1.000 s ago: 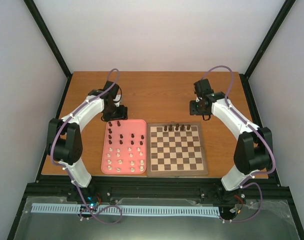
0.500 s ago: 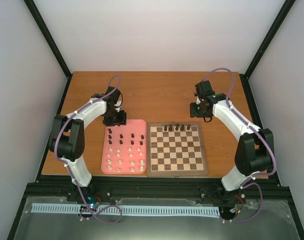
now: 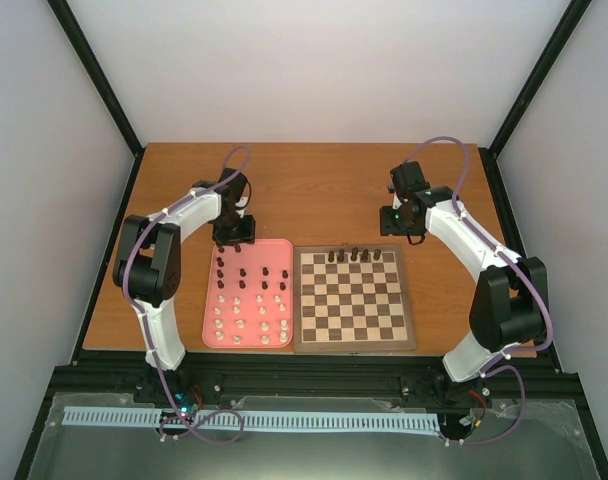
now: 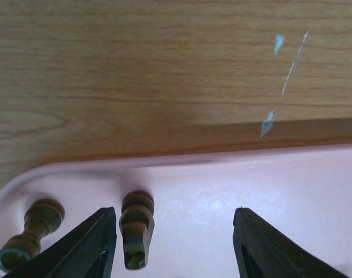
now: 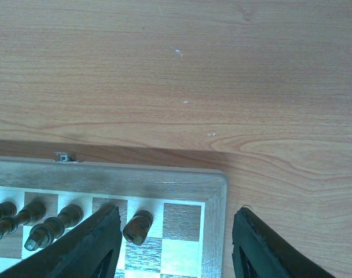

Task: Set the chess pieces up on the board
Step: Pick up the chess piece from the storage box.

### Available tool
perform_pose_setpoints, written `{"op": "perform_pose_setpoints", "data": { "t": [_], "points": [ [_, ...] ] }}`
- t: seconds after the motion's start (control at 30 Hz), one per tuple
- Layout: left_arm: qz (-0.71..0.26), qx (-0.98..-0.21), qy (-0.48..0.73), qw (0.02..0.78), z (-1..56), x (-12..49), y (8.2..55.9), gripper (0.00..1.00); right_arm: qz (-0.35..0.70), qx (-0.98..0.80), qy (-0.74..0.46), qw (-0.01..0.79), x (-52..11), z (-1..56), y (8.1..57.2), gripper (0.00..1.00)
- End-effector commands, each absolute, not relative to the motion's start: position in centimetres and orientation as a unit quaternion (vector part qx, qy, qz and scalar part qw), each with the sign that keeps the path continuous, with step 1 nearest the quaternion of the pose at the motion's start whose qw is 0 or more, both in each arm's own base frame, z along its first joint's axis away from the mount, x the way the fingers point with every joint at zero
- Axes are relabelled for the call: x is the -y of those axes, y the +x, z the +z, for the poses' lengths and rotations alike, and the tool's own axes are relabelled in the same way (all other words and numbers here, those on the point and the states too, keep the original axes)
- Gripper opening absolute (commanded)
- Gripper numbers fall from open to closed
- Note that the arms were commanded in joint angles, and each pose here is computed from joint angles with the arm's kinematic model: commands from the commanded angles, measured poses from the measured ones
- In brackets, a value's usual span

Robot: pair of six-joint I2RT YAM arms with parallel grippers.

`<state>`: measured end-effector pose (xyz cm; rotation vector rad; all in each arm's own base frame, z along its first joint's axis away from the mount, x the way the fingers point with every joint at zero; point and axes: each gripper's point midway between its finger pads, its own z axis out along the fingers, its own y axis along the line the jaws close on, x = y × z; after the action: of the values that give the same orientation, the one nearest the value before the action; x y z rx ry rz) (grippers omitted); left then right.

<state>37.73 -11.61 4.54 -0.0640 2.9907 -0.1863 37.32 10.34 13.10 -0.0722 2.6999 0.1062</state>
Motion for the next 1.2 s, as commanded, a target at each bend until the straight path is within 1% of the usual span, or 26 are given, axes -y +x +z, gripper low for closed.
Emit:
{"op": "perform_pose_setpoints", "data": {
  "t": [0.0,0.17,0.4,0.5,0.67,0.77,0.87,1.0,1.17],
  "points": [
    [-0.056,-0.995,-0.016,0.083,4.7,11.5,39.0,0.62,0.039,-0.975,-0.022,0.216,-10.1,13.2,37.6,0.52],
    [-0.049,-0.996,-0.015,0.072,3.9,11.1,38.4,0.57,0.040,-0.976,-0.021,0.214,-10.2,13.0,37.5,0.52],
    [-0.045,-0.997,-0.017,0.068,3.5,10.8,38.1,0.53,0.043,-0.976,-0.021,0.210,-10.3,12.6,37.5,0.52],
    [-0.044,-0.997,-0.017,0.066,3.4,10.7,38.0,0.42,0.043,-0.977,-0.022,0.209,-10.3,12.5,37.5,0.52],
    [-0.042,-0.997,-0.017,0.059,2.8,10.6,37.7,0.40,0.042,-0.977,-0.023,0.209,-10.3,12.5,37.6,0.52],
    [-0.041,-0.997,-0.017,0.055,2.4,10.6,37.7,0.32,0.041,-0.977,-0.023,0.207,-10.3,12.4,37.5,0.52],
    [-0.042,-0.998,-0.019,0.053,2.1,10.7,37.5,0.29,0.040,-0.977,-0.024,0.208,-10.2,12.4,37.5,0.52],
    [-0.040,-0.998,-0.018,0.051,2.0,10.6,37.5,0.18,0.040,-0.977,-0.024,0.207,-10.2,12.3,37.5,0.52],
    [-0.039,-0.998,-0.016,0.053,2.6,10.6,37.7,0.10,0.040,-0.977,-0.023,0.206,-10.3,12.2,37.5,0.52]
  ]
}}
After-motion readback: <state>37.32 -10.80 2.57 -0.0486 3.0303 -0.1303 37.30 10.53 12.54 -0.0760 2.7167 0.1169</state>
